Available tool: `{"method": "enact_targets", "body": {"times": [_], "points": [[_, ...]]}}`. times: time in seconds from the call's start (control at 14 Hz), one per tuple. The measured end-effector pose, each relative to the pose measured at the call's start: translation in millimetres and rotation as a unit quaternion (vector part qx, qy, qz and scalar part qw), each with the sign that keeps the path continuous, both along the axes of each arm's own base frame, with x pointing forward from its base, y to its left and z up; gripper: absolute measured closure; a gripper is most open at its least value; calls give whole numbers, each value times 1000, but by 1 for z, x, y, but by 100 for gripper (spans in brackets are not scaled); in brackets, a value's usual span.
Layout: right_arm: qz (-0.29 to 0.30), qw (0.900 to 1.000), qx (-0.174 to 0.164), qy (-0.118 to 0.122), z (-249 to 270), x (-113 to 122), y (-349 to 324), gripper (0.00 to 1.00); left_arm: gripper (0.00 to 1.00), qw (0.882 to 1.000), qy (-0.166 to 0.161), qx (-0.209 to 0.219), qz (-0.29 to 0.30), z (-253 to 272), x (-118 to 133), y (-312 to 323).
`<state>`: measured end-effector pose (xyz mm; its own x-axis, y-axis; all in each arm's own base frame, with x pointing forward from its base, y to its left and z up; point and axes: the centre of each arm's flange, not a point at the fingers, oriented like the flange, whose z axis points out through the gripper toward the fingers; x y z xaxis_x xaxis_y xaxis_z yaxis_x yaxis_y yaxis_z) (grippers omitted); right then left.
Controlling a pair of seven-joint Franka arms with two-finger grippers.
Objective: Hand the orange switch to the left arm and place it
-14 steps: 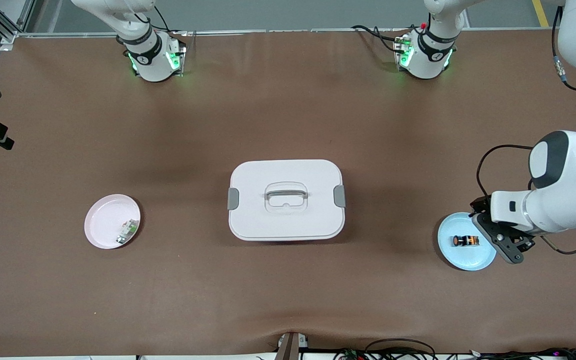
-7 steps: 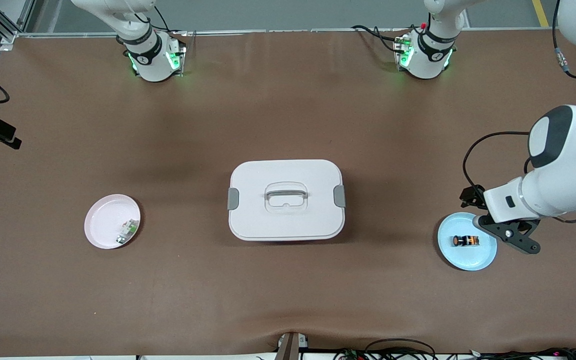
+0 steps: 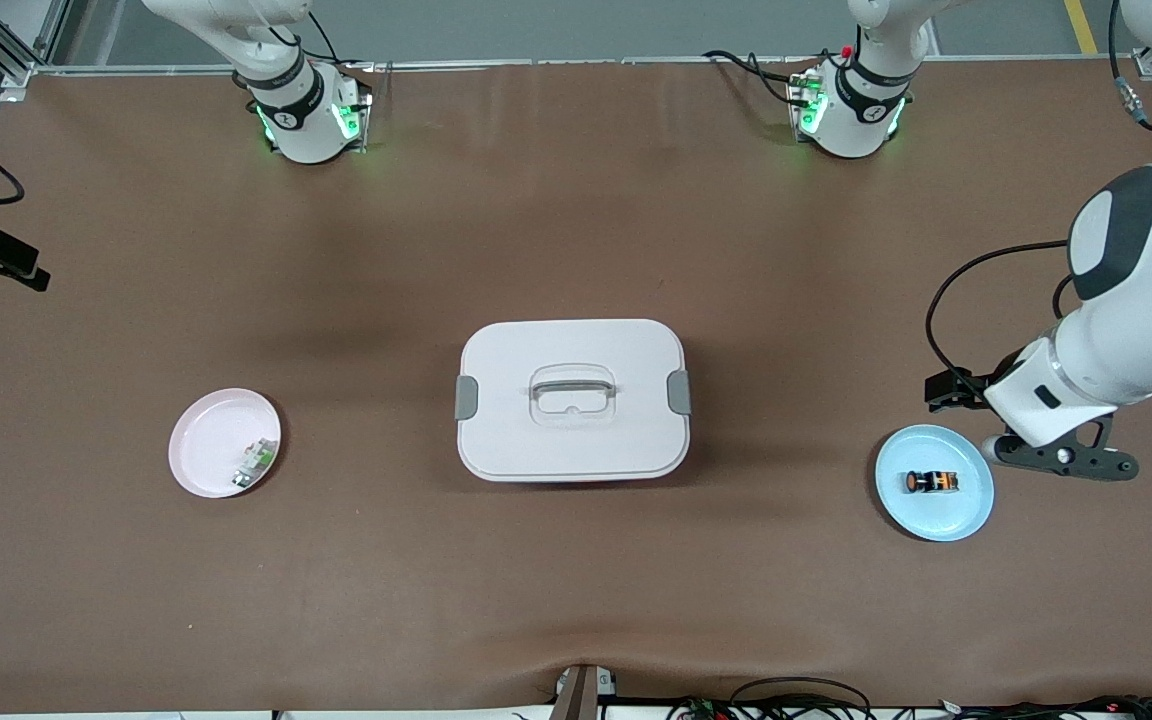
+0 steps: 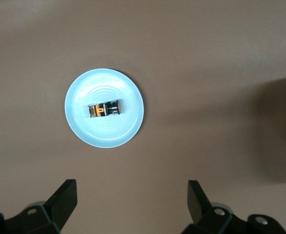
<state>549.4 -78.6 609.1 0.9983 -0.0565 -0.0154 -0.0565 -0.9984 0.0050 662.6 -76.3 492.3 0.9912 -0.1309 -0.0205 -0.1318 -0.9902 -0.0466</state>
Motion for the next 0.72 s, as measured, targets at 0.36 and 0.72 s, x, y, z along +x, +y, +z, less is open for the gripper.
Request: {"method": "enact_targets", "body": {"times": [0.36, 0.72], "points": [[-1, 1000, 0, 1, 0, 0, 0, 0, 0, 996, -37, 16, 76, 47, -16, -5], [-9, 1000, 0, 1, 0, 0, 0, 0, 0, 993, -43, 30, 102, 69, -24, 22]]}}
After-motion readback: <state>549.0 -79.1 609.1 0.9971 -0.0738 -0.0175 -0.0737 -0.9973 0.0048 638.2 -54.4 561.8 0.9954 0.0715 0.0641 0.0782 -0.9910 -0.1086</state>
